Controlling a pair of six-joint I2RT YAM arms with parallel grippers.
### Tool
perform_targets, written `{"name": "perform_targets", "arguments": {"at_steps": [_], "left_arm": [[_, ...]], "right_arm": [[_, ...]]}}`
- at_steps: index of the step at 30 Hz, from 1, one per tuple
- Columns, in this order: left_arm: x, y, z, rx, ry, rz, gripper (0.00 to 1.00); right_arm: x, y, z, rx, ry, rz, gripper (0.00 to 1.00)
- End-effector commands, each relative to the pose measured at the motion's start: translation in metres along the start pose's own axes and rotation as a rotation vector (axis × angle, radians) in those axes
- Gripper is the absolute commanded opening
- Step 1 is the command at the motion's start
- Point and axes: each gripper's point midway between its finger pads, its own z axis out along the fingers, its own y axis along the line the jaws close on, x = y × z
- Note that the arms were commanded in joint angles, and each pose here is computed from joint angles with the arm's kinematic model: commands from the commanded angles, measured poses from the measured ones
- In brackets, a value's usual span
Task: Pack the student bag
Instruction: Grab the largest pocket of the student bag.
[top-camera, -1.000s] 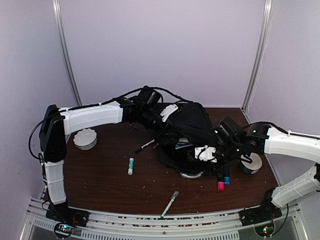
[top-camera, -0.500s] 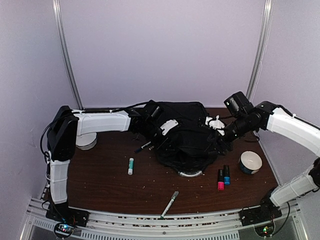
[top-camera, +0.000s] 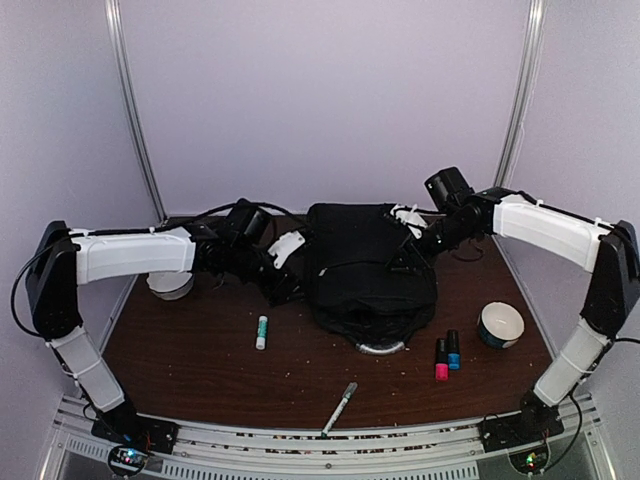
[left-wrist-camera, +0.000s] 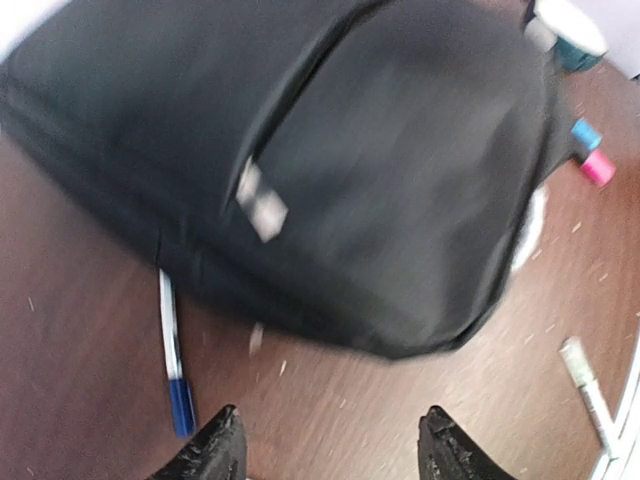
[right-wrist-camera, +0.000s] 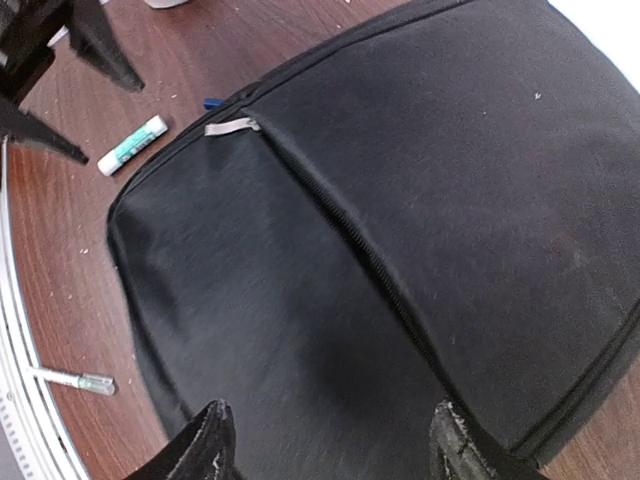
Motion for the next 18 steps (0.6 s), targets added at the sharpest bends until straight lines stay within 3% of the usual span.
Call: {"name": "perform_targets", "arguments": {"at_steps": [1,4,10,18], "left_arm": [[0.014,0.024,0.006,-0.053,-0.034,-0.048,0.6],[0.02,0.026,0.019,0.025,-0.052,-0.032,0.52],[0.006,0.038,0.039,0.039,-0.123,0.013,0.51],[0.021,0.042,0.071,0.069,-0.055,0.021,0.51]], "right_arm": [[-0.02,-0.02,0.019,0.013,-0.008,0.078,0.65],[-0.016,-0.03,0.04,0.008,0.02,0.095,0.64],[0.008,-0.042,0.07,0.008,0.106,0.122,0.62],[0.028,-0.039,0.083,-0.029,0.151,0.158,0.62]]}}
